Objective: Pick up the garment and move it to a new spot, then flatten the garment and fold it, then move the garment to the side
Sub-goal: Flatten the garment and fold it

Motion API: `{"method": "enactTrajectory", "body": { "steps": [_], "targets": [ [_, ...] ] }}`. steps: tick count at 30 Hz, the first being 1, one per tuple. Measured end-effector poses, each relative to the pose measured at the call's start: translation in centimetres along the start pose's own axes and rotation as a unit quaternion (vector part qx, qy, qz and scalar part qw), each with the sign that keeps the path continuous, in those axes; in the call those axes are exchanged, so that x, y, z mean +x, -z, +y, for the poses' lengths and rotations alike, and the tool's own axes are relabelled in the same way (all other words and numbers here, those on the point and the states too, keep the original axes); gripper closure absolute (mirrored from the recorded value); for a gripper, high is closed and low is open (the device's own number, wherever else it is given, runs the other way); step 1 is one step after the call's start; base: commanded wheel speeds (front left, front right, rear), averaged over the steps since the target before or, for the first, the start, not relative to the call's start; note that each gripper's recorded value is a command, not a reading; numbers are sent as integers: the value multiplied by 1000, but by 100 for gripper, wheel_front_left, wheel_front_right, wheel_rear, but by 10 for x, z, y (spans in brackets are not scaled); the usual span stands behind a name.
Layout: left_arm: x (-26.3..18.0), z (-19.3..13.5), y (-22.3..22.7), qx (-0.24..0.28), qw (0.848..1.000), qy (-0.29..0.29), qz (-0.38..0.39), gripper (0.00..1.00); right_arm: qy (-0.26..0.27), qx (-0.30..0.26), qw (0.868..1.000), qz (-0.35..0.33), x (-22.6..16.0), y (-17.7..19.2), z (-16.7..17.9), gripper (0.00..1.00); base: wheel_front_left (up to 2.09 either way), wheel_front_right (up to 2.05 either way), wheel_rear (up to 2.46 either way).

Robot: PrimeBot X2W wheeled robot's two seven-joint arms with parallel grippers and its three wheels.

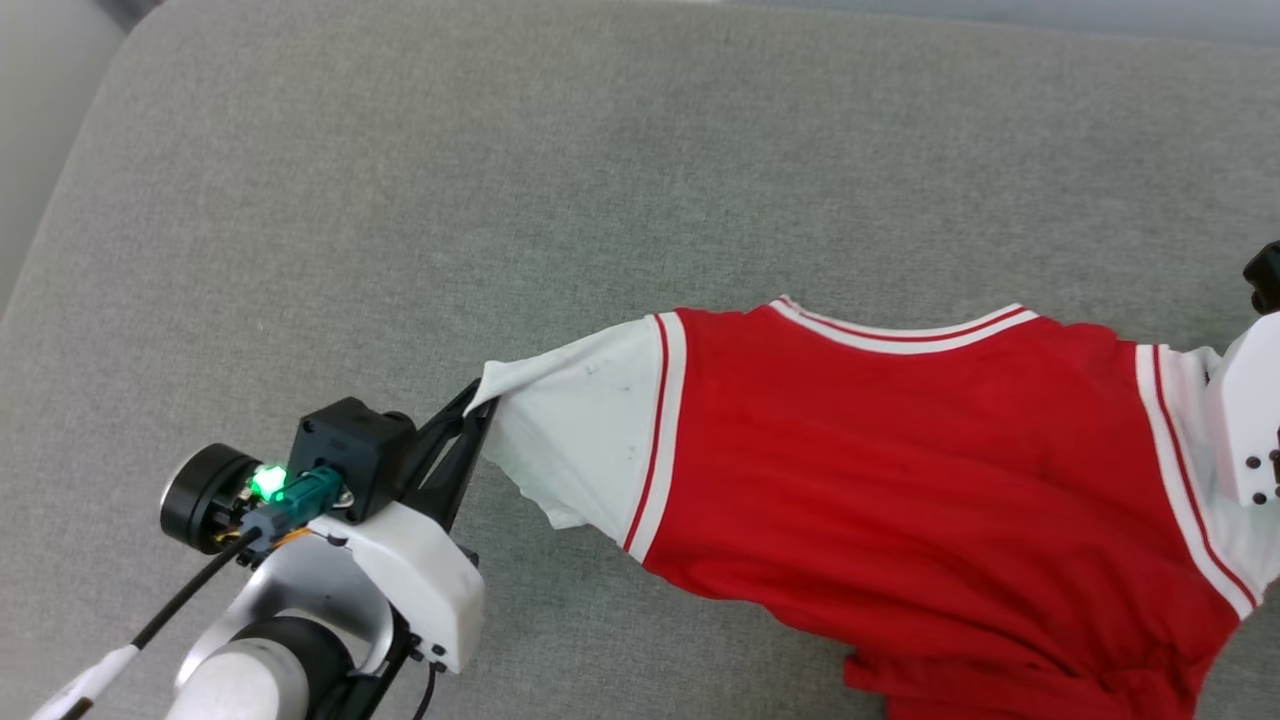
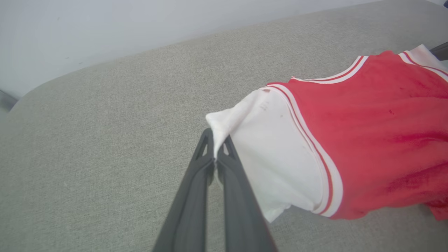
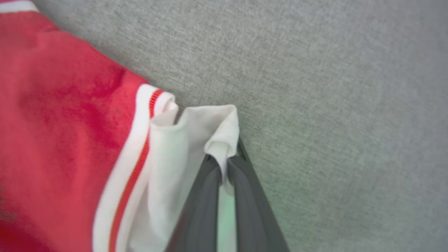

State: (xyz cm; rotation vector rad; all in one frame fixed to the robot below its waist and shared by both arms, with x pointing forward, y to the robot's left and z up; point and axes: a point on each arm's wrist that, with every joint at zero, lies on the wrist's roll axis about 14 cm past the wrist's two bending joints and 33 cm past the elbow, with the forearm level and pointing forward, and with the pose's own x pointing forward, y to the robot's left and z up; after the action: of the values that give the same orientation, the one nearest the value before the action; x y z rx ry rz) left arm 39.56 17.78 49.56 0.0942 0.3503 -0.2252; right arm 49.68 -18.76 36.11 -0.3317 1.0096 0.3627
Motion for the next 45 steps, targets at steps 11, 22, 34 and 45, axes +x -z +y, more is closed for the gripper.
{"method": "enactTrajectory", "body": {
  "steps": [11,22,34,45],
  "targets": [
    [-22,20,-41,5,996,-35,-80,100,40,17,984,-174,-76,-61,-28,100,0,0,0],
    [-64,43,-132,56,967,-74,-237,100,113,0,924,-366,-221,-113,-60,100,0,0,0],
    [-125,63,-242,104,898,-112,-413,100,135,7,846,-517,-344,-132,-56,100,0,0,0],
    [-147,72,-300,124,843,-123,-509,100,148,-1,797,-586,-384,-153,-54,100,0,0,0]
  ]
}}
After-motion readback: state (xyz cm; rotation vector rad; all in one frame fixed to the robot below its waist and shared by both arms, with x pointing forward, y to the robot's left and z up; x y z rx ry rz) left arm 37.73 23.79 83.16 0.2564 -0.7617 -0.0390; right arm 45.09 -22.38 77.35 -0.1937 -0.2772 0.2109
